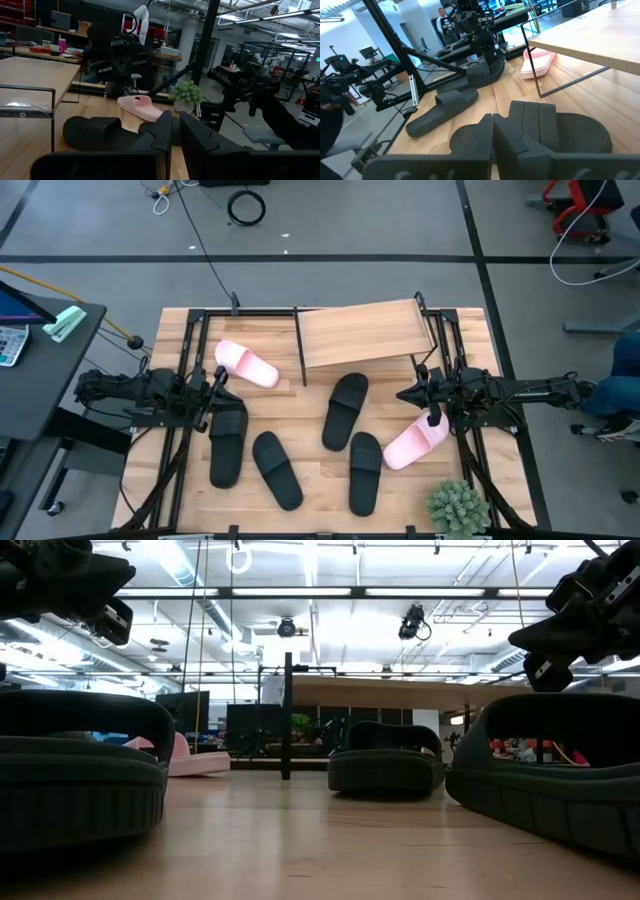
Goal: Pick and place slides into the shelf
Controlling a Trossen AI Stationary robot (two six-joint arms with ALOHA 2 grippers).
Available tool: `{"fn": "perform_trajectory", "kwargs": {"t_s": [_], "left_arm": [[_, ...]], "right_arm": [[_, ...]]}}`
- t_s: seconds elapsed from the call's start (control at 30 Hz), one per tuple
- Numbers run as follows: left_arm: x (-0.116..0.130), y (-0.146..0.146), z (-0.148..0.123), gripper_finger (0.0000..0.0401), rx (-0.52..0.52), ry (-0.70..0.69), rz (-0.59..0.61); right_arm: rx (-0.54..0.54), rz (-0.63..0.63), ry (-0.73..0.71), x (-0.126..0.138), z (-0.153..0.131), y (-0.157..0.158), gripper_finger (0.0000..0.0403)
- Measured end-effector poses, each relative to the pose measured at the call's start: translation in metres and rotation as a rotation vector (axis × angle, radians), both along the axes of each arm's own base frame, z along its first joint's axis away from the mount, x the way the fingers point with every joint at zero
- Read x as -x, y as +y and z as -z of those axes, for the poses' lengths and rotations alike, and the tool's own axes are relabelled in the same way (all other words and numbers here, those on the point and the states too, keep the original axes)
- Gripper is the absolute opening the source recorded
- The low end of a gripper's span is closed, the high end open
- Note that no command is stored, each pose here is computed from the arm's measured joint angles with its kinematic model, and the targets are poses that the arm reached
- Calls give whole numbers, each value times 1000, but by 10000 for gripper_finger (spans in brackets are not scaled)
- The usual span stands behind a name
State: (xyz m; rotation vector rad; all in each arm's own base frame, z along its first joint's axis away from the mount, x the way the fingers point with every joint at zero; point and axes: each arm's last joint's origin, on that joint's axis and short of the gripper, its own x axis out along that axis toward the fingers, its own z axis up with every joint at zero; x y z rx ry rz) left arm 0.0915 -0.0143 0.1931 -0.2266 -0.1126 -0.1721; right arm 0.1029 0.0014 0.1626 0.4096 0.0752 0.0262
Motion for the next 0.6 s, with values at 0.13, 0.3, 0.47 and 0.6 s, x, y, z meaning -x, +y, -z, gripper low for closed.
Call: {"fn": "perform_trajectory", "kwargs": {"t_s": [0.13, 0.3, 0.47, 0.6], "left_arm": [[0, 0, 0, 36, 0, 0, 0], [0, 0, 0, 29, 0, 0, 0], [0, 0, 0, 29, 0, -1, 0], [0, 0, 0, 36, 0, 0, 0]], "right_arm": [[0, 0, -1, 0, 0, 0, 14], [0, 0, 0, 0, 0, 0, 14], [0, 0, -1, 0, 0, 0, 14], [0, 6, -3, 0, 0, 0, 14]]}}
